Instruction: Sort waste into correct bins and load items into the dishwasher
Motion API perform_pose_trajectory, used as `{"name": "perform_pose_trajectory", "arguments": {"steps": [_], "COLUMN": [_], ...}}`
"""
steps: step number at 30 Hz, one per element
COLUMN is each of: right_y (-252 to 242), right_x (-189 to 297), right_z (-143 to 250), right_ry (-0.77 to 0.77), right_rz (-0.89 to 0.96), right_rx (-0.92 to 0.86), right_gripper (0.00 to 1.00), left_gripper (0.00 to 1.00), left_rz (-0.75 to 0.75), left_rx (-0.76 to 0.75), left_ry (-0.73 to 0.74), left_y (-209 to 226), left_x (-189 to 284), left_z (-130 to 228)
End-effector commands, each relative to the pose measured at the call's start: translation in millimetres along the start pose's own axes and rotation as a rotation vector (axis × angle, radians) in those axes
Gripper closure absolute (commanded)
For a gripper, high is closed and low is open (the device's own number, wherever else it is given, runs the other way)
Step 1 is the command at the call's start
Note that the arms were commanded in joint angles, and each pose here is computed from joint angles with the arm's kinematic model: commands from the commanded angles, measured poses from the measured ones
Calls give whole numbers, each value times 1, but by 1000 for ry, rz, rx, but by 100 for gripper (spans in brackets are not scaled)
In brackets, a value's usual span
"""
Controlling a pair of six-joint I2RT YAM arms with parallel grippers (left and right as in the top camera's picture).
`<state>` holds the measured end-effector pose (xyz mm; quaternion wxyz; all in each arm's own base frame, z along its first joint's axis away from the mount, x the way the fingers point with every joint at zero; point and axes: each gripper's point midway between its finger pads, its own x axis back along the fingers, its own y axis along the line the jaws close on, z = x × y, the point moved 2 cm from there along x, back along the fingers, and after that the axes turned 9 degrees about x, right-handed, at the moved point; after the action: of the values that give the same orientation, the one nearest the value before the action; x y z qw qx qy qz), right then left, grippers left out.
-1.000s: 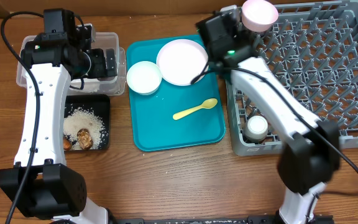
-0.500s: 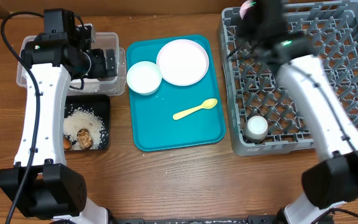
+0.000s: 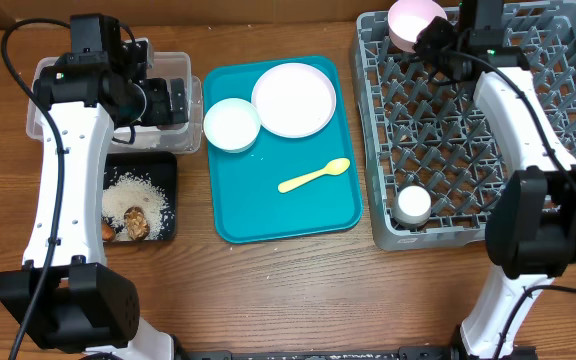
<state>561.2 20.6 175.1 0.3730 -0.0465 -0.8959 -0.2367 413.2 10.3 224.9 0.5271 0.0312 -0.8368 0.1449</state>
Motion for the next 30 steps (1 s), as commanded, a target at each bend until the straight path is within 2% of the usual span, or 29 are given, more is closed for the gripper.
{"name": "perform_pose_trajectory", "arguments": {"steps": [1,12,16,21,25,30], "right_y": [4,-5,-6,-11,-14,-14], "right_x": [-14,-33,-34,-34,-34,-34], "right_z": [2,1,1,1,0,0], "right_ry": [1,-22,-24,-27,-29,-29], "right_rz": [-27,-23,-16,8,16,16], "right_rx": [-28,-33,-33,-34,-37,-32], "right_gripper": [45,47,59,67,81,91], "left_gripper": [0,0,0,0,0,0], "left_rz": [2,2,2,2,2,2], "left_rx": [1,1,1,1,1,1], "left_ry": [-36,-36,-36,-36,-36,-36], "left_y": [-3,-3,-3,-3,-3,-3], "left_x": [11,11,11,11,11,11], "left_z": [-7,-7,-7,-7,-7,-7]}}
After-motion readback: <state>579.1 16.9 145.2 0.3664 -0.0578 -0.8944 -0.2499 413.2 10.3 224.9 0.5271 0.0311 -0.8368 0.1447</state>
